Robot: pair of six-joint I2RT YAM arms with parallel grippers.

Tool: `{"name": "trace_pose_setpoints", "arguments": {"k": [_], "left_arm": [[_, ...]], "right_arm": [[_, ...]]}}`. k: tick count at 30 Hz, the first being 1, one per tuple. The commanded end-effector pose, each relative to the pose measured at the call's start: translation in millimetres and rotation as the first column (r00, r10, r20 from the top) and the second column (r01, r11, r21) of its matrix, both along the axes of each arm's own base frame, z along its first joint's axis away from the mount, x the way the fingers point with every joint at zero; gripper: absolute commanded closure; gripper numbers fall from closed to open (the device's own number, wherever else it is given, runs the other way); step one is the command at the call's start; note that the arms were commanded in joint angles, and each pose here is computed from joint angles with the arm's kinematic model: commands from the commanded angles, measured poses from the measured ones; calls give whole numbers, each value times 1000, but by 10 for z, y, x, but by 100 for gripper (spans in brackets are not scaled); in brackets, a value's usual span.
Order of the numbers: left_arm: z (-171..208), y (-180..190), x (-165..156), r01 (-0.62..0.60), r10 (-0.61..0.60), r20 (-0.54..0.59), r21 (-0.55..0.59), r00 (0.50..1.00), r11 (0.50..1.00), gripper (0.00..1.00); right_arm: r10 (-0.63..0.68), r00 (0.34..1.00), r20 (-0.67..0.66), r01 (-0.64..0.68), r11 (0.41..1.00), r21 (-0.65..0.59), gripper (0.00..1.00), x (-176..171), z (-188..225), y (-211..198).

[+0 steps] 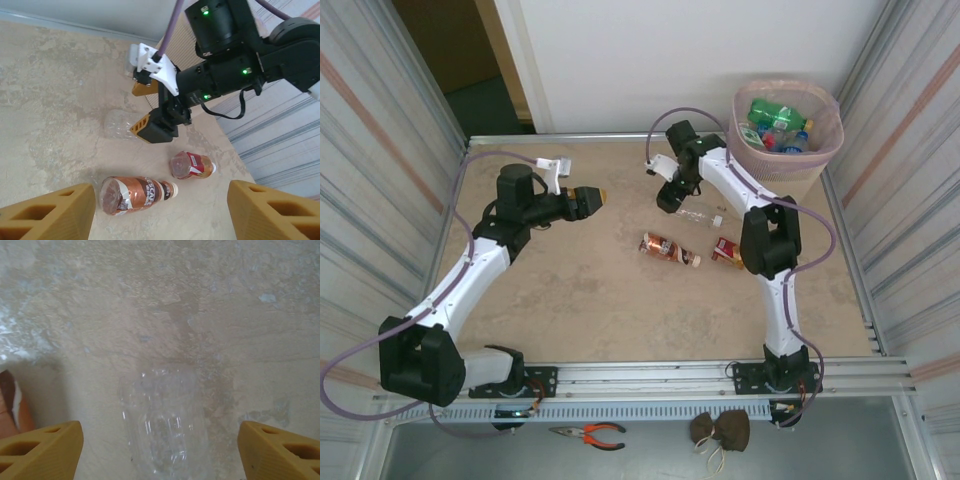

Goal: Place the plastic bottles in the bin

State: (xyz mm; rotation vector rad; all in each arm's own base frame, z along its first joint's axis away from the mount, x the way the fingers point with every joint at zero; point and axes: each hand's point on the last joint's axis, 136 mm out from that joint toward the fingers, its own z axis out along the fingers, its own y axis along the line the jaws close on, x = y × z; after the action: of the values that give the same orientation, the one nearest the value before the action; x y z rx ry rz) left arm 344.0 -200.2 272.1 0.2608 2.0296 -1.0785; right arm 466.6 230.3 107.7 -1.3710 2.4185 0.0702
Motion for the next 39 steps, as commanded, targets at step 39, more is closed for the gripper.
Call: {"name": "trace_pose_setpoints", "arguments": {"k": [39], "left_arm": [[117,54,-85,-8,8,26,-4,1000,1000,29]], "right_arm": [[-5,999,-38,7,999,52,44,-71,188,76]]}}
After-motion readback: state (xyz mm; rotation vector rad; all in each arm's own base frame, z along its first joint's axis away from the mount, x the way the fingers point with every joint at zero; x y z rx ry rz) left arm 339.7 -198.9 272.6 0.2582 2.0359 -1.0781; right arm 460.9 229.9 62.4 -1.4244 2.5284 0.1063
